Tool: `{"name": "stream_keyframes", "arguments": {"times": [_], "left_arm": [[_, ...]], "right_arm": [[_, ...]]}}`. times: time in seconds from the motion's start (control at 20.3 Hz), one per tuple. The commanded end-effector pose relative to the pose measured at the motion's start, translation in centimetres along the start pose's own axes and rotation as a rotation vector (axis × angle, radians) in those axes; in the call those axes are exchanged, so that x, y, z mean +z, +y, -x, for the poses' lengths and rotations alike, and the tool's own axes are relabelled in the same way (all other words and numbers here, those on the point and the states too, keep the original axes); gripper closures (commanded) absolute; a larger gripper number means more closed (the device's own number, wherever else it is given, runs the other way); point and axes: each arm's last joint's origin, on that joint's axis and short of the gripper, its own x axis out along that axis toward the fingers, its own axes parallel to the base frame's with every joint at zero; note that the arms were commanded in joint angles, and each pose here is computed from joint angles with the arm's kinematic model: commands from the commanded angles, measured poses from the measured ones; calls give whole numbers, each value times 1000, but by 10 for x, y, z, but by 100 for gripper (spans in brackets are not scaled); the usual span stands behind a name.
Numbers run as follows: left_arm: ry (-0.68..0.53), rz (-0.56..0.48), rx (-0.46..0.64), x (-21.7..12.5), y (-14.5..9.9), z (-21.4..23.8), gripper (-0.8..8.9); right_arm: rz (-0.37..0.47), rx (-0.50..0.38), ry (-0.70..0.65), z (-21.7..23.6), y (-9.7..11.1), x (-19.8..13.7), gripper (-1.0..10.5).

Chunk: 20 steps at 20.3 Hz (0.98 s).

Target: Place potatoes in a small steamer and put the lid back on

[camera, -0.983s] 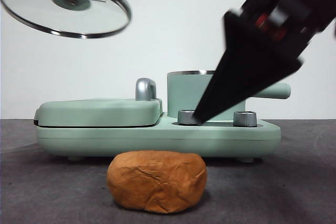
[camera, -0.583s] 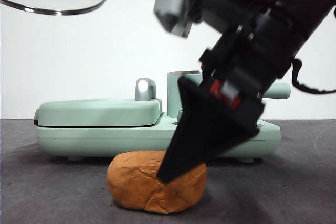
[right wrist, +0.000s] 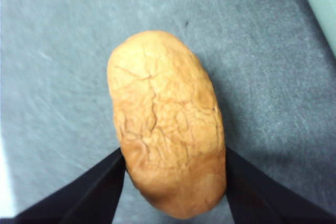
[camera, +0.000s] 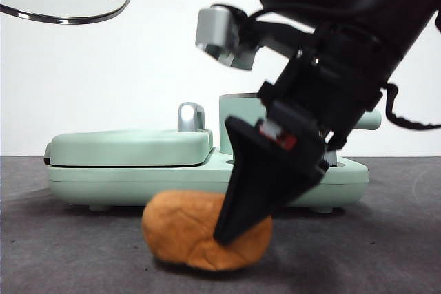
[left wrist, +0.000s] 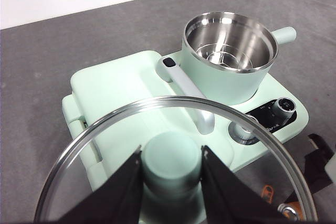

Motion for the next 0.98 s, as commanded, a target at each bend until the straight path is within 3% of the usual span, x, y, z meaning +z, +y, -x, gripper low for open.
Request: {"name": "stream_keyframes", "arguments": {"times": [0.05,0.25,0.54,0.98], "left_arm": [[-48,-15,-1,7,-1,3,804],[-52,-20,0,7,-1,3,804],[-55,-26,0,7,-1,3,804],[-54,-26,-1,7,-1,3,804]], "right_arm": [[-51,1,-59,13,4,12,703],[-184,-32,-58,56,6,30,707],[-334,-217,-45,152,-15,82,709],[-354,-350,-131,183,-80,124,709]]}}
